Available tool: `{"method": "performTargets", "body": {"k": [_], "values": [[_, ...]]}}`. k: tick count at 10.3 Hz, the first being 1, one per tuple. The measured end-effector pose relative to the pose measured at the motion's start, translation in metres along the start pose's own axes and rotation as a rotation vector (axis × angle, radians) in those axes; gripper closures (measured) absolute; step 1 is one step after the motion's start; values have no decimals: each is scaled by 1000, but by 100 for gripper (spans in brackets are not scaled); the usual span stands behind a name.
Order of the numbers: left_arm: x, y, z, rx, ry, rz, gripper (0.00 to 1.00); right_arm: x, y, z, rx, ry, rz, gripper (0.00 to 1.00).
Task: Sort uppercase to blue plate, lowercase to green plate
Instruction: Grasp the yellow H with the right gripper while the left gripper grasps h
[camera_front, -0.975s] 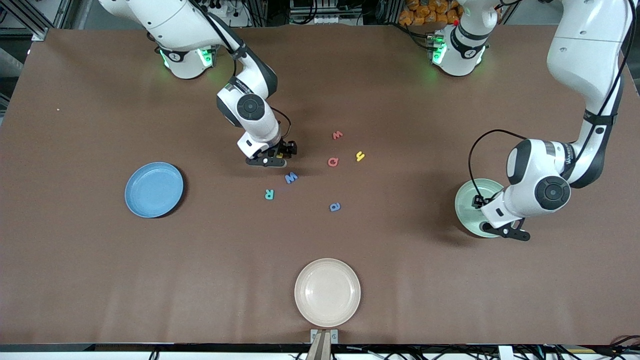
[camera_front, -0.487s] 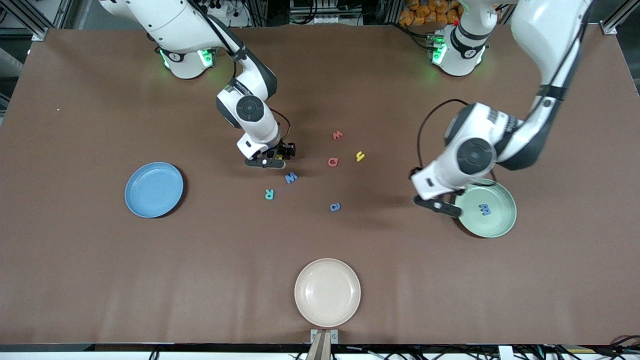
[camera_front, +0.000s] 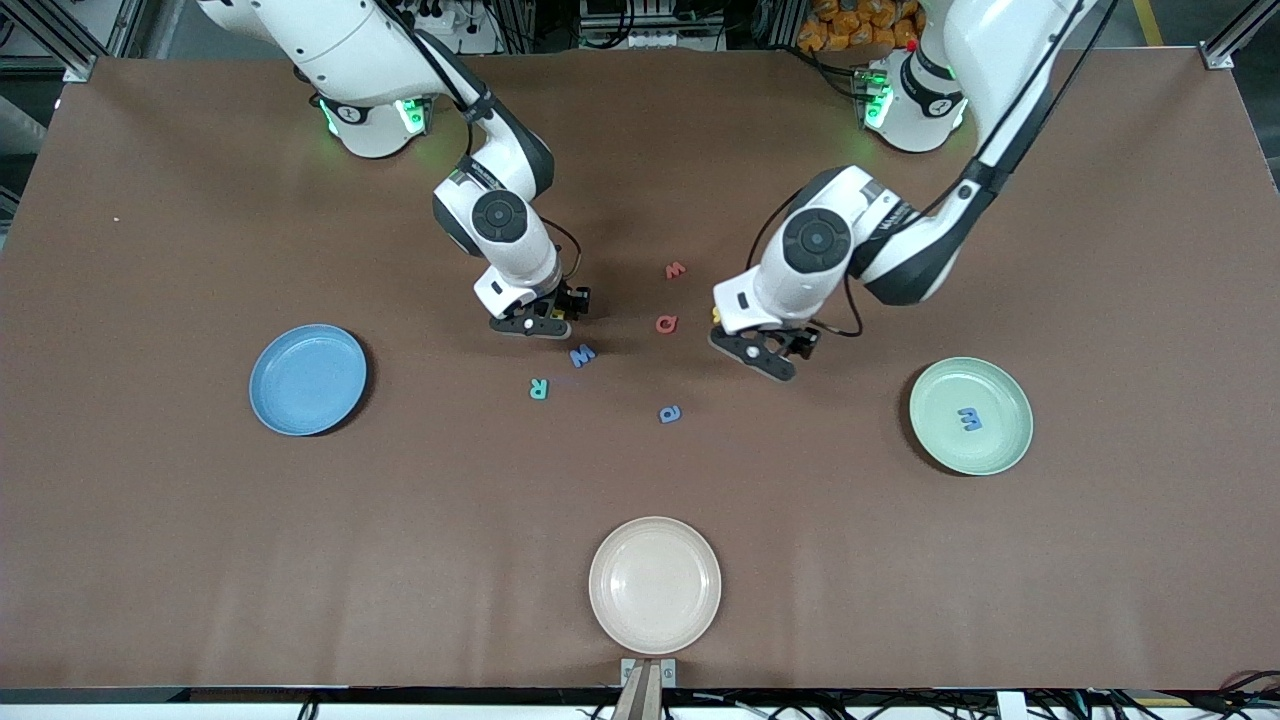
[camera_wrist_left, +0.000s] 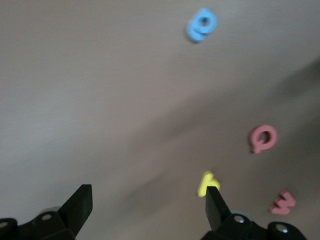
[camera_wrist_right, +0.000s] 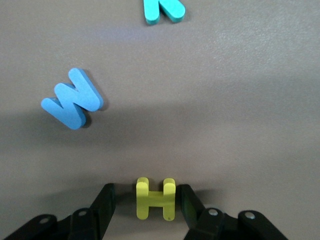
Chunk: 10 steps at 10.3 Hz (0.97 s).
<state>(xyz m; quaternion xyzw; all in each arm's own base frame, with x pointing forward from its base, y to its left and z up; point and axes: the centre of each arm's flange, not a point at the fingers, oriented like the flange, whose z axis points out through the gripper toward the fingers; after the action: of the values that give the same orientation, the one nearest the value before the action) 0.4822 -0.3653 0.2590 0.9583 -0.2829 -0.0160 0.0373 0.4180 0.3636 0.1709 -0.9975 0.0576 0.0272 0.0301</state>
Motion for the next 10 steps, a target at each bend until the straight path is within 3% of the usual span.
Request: {"method": "performTargets", "body": {"k": [3, 6, 10], "values": [[-20, 29, 43, -4, -11, 73, 0, 0, -1, -1, 4, 3, -1, 47], [-28, 54, 62, 35, -24, 64, 1, 0, -3, -2, 9, 6, -2, 53], [-34, 65, 80, 32, -52, 63, 10, -1, -5, -3, 15, 9, -3, 61]]}}
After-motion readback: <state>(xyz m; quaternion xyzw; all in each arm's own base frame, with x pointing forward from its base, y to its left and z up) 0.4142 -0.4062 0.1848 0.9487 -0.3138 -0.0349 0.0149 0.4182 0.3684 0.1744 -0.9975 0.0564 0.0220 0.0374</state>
